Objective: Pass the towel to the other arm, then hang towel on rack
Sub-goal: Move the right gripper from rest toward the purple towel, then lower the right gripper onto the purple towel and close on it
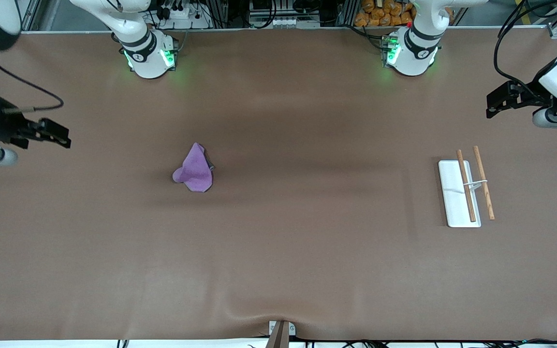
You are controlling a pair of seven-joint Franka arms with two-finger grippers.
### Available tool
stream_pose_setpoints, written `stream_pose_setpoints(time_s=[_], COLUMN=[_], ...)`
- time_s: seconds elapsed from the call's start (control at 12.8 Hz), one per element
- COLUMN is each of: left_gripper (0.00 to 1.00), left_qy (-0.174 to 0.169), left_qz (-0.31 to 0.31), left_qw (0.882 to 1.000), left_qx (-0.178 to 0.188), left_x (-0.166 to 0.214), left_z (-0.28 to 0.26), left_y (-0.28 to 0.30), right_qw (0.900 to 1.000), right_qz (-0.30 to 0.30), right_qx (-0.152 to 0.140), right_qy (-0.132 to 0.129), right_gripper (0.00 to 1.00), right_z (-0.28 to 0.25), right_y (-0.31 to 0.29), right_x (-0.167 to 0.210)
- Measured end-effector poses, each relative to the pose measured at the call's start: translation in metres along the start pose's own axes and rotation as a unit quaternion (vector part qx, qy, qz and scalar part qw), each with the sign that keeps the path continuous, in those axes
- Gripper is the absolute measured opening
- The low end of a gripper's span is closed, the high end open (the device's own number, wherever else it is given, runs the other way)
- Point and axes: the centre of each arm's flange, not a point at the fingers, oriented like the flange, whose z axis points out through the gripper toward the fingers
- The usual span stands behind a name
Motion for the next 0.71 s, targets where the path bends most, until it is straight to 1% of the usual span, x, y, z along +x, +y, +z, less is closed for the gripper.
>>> stream_pose_setpoints(time_s=[0.24, 0.39, 0.47, 0.63, 0.71], left_gripper=[1.00, 1.00, 1.00, 1.00, 1.00], left_qy=[-0.007, -0.012, -0.013, -0.014, -0.013], left_qz=[0.000, 0.001, 0.001, 0.001, 0.001], left_qw=[1.000, 1.000, 1.000, 1.000, 1.000], left_qx=[0.000, 0.000, 0.000, 0.000, 0.000], left_x=[0.001, 0.002, 0.003, 0.004, 0.004], left_z=[0.008, 0.016, 0.019, 0.023, 0.024], left_y=[0.000, 0.001, 0.001, 0.001, 0.001], right_qw=[0.999, 0.996, 0.991, 0.976, 0.968], right_qz=[0.010, 0.041, 0.076, 0.144, 0.167], right_qx=[0.010, 0.024, 0.043, 0.085, 0.097], right_qy=[-0.049, -0.079, -0.098, -0.140, -0.158], right_gripper=[1.00, 1.00, 1.00, 1.00, 1.00], right_z=[0.060, 0.086, 0.100, 0.130, 0.145], right_y=[0.028, 0.039, 0.041, 0.047, 0.050], right_x=[0.028, 0.029, 0.026, 0.018, 0.013])
